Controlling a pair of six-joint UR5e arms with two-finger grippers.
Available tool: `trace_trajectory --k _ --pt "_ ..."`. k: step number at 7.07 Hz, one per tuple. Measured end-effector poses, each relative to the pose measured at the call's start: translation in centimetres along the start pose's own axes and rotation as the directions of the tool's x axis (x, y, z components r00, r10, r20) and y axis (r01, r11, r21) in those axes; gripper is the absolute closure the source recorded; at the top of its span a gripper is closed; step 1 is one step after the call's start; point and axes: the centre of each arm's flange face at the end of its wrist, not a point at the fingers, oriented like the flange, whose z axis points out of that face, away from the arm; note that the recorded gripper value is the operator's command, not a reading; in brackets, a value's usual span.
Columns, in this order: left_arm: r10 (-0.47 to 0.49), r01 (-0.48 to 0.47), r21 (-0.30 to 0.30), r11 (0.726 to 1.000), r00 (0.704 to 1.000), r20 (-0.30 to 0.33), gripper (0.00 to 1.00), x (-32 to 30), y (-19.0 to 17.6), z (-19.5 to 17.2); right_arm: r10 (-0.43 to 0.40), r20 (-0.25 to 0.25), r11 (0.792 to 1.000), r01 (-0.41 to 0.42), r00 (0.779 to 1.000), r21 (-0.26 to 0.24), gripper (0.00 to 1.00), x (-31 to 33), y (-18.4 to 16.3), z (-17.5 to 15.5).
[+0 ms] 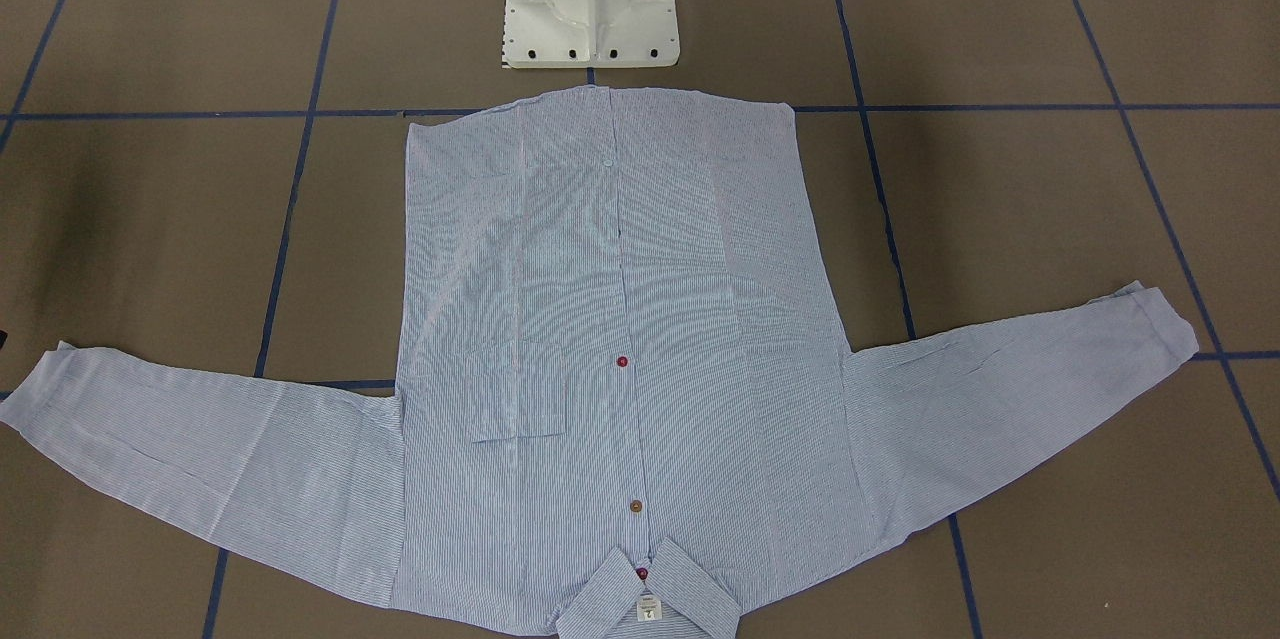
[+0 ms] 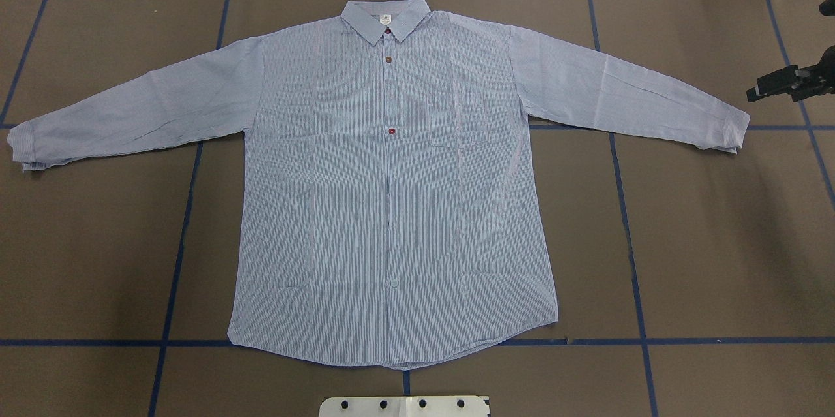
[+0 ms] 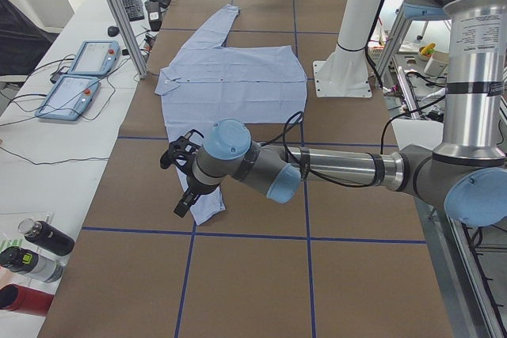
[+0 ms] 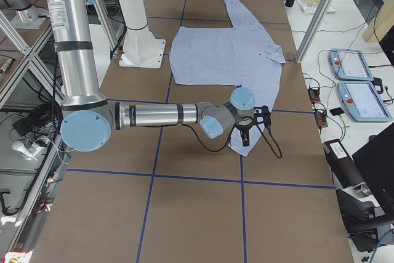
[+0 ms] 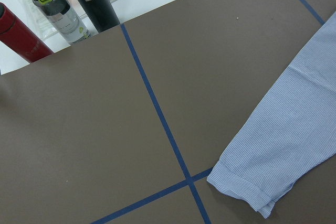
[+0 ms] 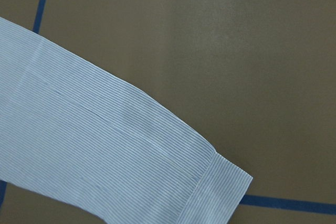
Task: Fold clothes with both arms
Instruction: 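Lower the right gripper onto the sleeve cuff nearest it and grasp it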
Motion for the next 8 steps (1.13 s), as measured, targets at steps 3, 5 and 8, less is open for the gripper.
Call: trace_trajectory --k 3,5,8 --pt "0.006 -0.006 0.001 1.0 1.0 -0.004 0.0 0.2 0.2 -0.1 0.091 0.004 0.995 -0.091 0.996 0.04 0.26 -0.5 2.1 4.6" --pt "0.006 -0.006 0.0 1.0 1.0 -0.004 0.0 0.2 0.3 -0.1 0.1 0.008 0.994 -0.1 0.995 0.043 0.33 0.1 3.5 6.4" --pt "0.004 -0.004 -0.002 1.0 1.0 -0.004 0.0 0.1 0.5 0.0 0.107 0.01 0.993 -0.107 0.994 0.048 0.35 0.6 4.5 7.1"
